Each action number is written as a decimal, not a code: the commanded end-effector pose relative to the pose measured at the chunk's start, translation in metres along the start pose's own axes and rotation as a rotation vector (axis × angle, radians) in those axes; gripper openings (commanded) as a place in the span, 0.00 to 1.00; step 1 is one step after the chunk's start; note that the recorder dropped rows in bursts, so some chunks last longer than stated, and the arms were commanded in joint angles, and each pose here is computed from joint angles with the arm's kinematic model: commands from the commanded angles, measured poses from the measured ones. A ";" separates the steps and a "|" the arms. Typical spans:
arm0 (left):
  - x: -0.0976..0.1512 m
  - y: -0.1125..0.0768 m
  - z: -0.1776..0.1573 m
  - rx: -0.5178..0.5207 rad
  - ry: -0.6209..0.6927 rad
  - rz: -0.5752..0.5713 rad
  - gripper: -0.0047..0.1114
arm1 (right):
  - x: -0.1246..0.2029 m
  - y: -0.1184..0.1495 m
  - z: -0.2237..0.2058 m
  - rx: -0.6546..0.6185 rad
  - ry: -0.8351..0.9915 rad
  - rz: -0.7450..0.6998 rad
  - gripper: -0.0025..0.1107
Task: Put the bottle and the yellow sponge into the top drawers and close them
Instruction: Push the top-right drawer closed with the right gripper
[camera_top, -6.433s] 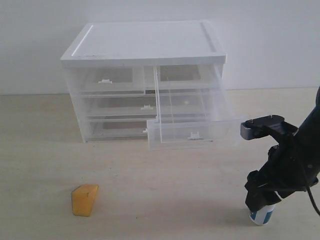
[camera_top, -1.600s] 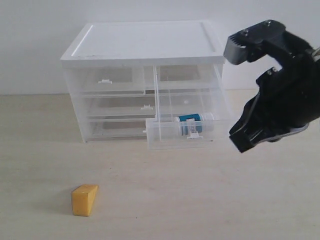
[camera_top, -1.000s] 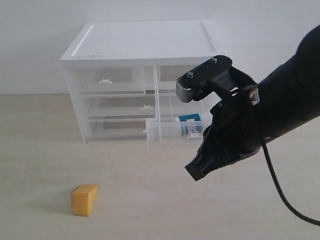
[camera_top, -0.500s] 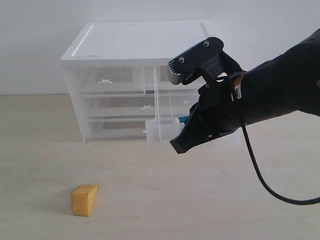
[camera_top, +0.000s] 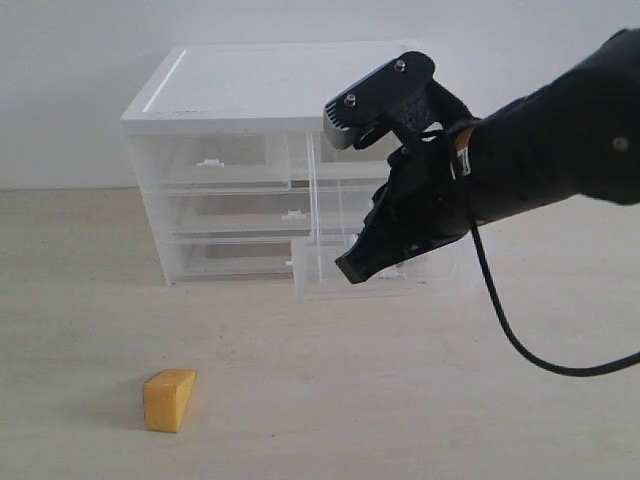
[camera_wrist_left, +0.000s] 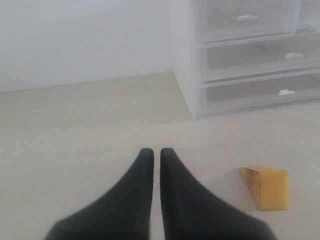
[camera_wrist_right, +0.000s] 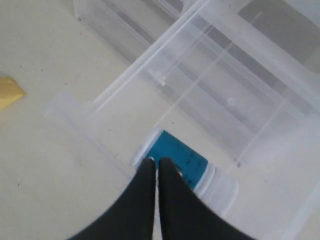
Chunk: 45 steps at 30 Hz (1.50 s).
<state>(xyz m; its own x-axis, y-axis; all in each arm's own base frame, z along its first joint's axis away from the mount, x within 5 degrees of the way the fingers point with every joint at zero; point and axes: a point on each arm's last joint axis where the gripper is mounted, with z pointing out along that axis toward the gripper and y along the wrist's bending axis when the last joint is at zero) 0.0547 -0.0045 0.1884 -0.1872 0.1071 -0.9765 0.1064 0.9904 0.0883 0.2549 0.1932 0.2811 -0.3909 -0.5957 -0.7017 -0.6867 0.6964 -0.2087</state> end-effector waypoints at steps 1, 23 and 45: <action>0.000 0.000 0.000 -0.003 -0.008 0.000 0.08 | -0.006 -0.004 -0.021 -0.012 0.111 0.015 0.02; 0.000 0.000 0.000 -0.003 -0.008 0.000 0.08 | 0.002 -0.018 0.016 -0.150 0.220 0.061 0.02; 0.000 0.000 0.000 -0.003 -0.008 0.000 0.08 | -0.035 -0.039 0.005 0.012 0.022 0.010 0.02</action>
<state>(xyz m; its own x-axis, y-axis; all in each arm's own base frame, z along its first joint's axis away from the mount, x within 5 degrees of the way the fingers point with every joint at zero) 0.0547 -0.0045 0.1884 -0.1872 0.1071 -0.9765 0.1064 0.9904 0.0883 0.2976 0.1906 0.3060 -0.4199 -0.5930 -0.6870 -0.6776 0.7085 -0.1974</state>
